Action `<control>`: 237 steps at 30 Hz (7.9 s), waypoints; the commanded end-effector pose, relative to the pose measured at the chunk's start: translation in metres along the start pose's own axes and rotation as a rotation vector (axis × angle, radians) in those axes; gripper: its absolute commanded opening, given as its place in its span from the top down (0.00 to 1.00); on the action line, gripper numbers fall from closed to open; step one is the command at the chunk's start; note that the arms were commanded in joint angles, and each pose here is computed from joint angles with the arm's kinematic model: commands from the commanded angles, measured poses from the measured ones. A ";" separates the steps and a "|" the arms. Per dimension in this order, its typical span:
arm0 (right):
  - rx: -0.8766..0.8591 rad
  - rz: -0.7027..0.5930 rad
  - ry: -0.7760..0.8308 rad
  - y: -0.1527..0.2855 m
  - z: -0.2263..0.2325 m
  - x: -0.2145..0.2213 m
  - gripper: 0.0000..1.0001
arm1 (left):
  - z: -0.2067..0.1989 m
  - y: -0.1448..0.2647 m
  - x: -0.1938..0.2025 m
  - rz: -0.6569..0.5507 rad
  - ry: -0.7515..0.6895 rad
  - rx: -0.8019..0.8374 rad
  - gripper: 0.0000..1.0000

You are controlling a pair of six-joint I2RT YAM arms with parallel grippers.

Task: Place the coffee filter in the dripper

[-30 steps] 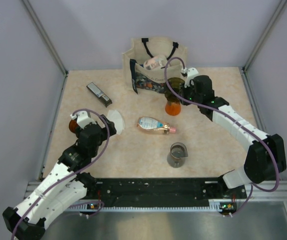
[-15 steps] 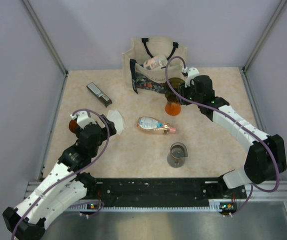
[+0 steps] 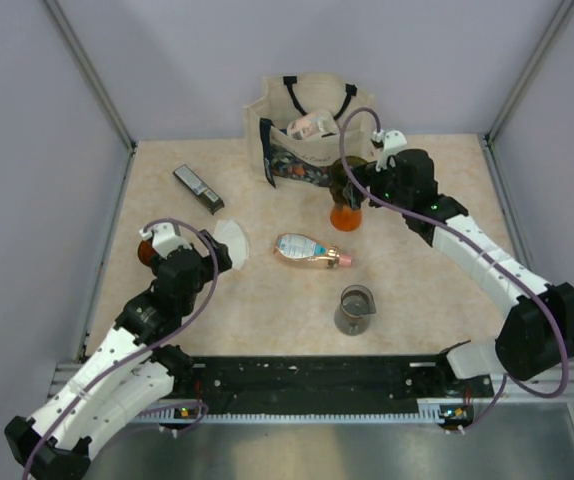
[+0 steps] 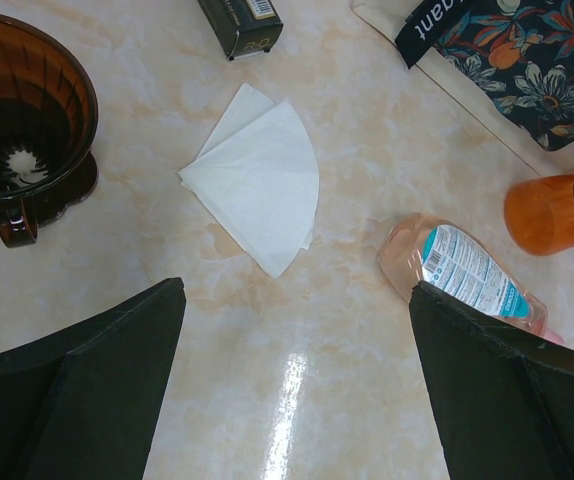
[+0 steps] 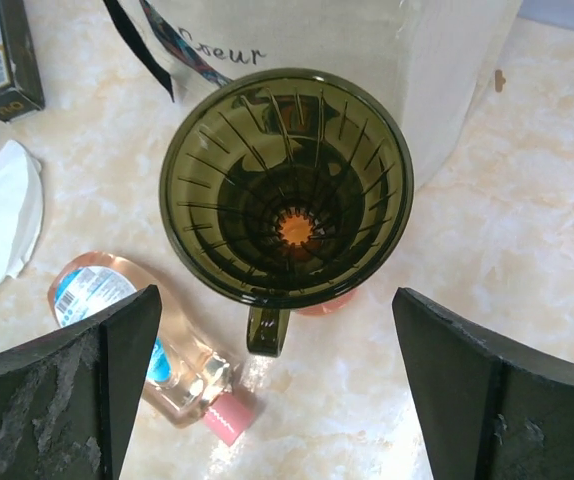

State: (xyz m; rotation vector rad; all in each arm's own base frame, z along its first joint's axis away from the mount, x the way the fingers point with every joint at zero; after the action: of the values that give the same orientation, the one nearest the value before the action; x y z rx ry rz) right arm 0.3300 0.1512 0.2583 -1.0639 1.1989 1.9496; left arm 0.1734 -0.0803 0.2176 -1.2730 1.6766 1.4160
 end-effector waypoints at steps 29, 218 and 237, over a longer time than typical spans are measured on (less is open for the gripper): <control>-0.436 0.151 -0.188 -0.020 0.169 0.015 0.09 | 0.017 -0.025 -0.018 0.110 0.196 -0.058 0.01; -0.267 0.396 -0.200 -0.200 0.260 0.160 0.58 | 0.040 -0.006 -0.005 0.064 0.194 -0.151 0.01; -0.319 0.350 -0.247 -0.195 0.268 0.149 1.00 | 0.040 -0.004 -0.006 0.063 0.196 -0.150 0.01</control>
State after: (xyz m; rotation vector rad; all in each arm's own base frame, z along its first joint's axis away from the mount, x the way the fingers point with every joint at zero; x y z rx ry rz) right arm 0.3242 0.4806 0.1027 -0.7036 1.1347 2.5268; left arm 0.1730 -0.0417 0.2082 -1.4620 1.7901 1.5457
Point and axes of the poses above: each gripper's point midway between its finger pads, its own y axis back along the fingers, its own z axis along the line the jaws close on, x = y × z, the point moved 8 cm from there along y, back along the fingers, and after that the axes turned 11 degrees about -y, right-handed, at the moved point
